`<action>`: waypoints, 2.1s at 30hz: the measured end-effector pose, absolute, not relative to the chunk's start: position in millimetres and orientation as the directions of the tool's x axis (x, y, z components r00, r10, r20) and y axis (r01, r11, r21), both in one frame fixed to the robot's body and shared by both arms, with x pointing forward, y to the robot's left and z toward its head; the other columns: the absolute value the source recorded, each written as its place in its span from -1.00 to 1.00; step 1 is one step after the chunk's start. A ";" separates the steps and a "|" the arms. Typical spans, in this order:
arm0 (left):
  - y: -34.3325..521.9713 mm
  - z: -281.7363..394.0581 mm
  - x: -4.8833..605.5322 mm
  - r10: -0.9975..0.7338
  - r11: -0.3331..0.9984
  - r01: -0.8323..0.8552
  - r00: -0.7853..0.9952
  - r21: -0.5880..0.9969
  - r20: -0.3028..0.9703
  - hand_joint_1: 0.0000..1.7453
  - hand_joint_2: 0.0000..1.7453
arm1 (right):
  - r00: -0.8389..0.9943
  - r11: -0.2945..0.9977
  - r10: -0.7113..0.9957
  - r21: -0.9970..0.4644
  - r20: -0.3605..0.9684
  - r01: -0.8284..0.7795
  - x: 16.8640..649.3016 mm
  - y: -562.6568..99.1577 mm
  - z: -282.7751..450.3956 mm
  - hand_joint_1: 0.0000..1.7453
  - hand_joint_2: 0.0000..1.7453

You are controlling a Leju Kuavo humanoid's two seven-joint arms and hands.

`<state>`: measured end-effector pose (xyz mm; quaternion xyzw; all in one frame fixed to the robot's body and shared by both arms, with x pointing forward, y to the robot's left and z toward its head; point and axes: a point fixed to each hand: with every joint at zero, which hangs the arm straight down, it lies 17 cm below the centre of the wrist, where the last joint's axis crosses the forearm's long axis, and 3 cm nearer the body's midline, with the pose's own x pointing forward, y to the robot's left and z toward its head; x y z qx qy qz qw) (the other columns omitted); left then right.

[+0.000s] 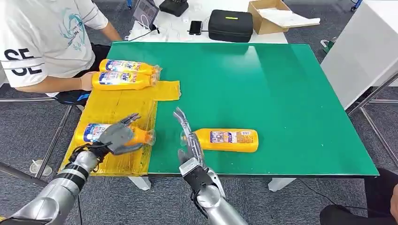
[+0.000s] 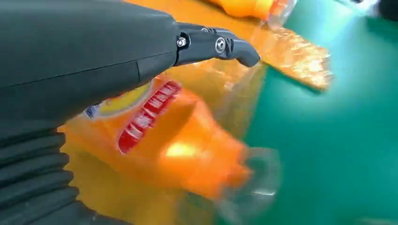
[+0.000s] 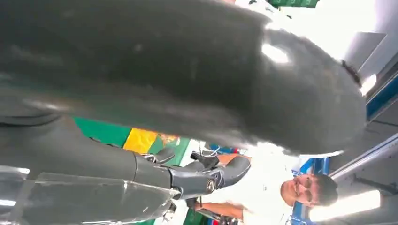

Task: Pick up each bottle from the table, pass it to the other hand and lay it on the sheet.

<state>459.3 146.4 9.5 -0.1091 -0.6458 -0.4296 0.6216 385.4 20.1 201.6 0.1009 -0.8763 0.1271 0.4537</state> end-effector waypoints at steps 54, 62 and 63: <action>260.7 120.3 497.7 0.099 0.985 -0.101 -0.339 -0.140 0.936 -1.00 1.00 | -0.171 0.366 0.856 -0.806 0.488 -0.465 493.8 -193.3 13.3 -1.00 1.00; 253.0 112.4 502.6 0.133 0.983 -0.081 -0.310 -0.165 0.942 -1.00 1.00 | -0.177 0.265 0.890 -0.794 0.419 -0.547 499.1 -201.3 1.3 1.00 1.00; 252.6 111.5 502.9 0.141 0.982 -0.080 -0.307 -0.173 0.941 -1.00 1.00 | -0.178 0.255 0.893 -0.791 0.413 -0.557 499.4 -202.1 -0.1 1.00 1.00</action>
